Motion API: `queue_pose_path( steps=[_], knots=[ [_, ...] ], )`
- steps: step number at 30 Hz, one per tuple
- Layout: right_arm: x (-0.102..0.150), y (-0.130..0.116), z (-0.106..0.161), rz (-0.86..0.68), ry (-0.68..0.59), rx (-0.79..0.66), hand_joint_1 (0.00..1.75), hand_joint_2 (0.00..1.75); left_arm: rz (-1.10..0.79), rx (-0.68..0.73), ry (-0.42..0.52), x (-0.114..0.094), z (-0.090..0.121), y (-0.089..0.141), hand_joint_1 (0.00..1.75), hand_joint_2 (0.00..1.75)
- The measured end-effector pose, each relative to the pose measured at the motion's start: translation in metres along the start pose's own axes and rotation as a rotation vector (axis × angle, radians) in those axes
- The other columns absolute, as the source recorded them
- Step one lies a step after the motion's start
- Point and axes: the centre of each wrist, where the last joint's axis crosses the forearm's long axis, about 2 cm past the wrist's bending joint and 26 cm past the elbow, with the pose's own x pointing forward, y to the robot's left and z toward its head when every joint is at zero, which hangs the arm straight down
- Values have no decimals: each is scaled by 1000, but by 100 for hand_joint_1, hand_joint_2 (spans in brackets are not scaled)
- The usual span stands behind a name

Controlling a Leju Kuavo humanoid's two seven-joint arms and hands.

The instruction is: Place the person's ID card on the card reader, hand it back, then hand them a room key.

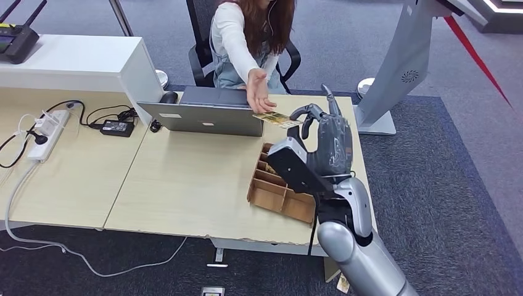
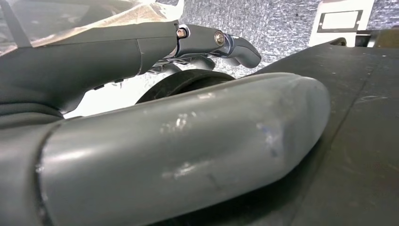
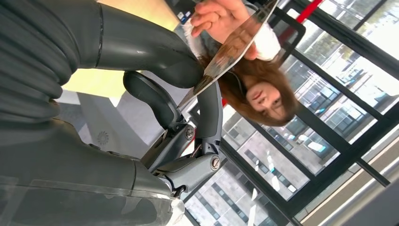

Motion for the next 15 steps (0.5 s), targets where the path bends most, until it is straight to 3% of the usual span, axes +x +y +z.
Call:
queue_pose_path(
  steps=[15],
  knots=[
    [36, 9, -42, 12, -67, 13, 175, 175, -47, -10, -38, 6, 1, 5, 0, 0]
  ],
)
